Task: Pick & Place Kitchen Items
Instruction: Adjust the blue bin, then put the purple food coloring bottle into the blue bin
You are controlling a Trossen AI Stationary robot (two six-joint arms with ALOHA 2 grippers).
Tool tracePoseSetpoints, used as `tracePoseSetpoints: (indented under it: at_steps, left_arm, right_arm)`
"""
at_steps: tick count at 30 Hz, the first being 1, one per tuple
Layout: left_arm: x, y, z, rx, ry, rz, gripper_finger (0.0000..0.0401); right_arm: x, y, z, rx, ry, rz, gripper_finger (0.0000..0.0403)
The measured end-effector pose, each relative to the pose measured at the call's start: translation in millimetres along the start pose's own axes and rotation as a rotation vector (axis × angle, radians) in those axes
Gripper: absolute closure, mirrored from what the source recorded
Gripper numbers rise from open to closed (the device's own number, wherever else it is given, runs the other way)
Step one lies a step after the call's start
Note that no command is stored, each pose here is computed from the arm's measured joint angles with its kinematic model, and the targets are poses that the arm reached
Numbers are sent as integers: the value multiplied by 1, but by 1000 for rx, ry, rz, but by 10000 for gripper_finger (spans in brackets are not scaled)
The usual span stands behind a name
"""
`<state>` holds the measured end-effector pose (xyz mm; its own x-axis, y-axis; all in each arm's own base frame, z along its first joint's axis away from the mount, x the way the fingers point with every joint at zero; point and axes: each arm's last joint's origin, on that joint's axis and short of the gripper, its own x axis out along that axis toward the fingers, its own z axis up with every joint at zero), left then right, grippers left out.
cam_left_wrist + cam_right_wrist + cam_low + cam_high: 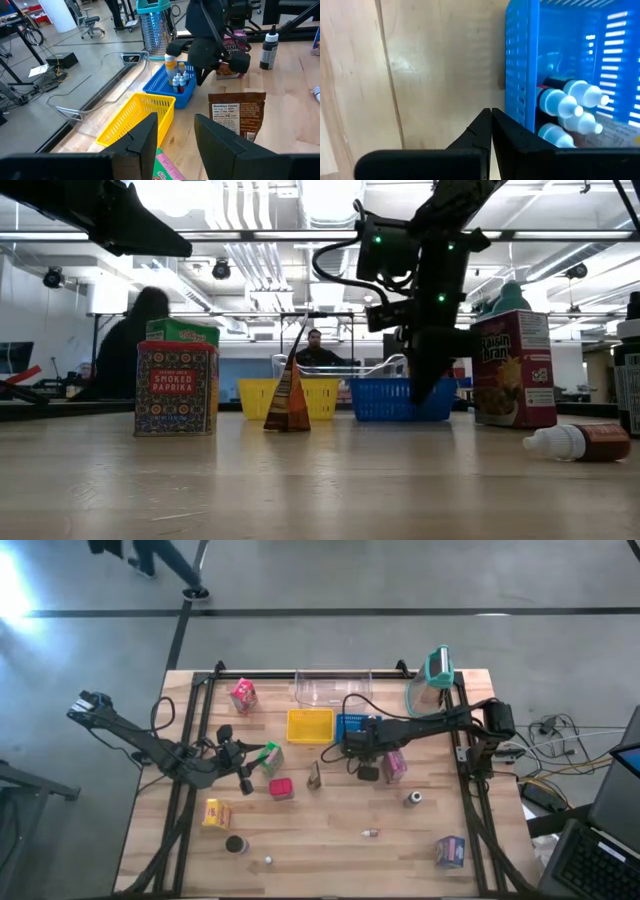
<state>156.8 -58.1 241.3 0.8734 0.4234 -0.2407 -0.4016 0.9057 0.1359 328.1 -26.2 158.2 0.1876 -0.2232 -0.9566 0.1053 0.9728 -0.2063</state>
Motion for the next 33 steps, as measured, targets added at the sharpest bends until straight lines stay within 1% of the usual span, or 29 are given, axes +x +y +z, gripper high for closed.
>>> tracePoseSetpoints:
  at_steps: [12, 14, 17, 22, 25, 28, 31, 33]
  left_arm:
    - [0, 0, 0, -1, 0, 0, 265]
    - [0, 0, 0, -1, 0, 0, 266]
    - [0, 0, 0, 0, 0, 0, 265]
    - [0, 0, 0, 0, 0, -1, 266]
    - [0, 0, 0, 0, 0, 0, 266]
    - [0, 0, 0, 0, 0, 0, 266]
    - [0, 0, 0, 0, 0, 0, 266]
    - [0, 0, 0, 3, 2, 0, 265]
  right_arm:
    - [2, -11, 2, -2, -21, -22, 394]
    - [1, -8, 2, -3, -25, -15, 394]
    - [-8, 3, 3, -6, -56, 23, 394]
    - [-45, 33, 2, -36, -166, 73, 394]
    - [-76, 53, -4, -51, -250, 146, 394]
    - [-107, 71, -15, -30, -317, 244, 394]
    - [-134, 87, -30, -18, -372, 307, 394]
    - [-146, 98, -38, -32, -400, 337, 394]
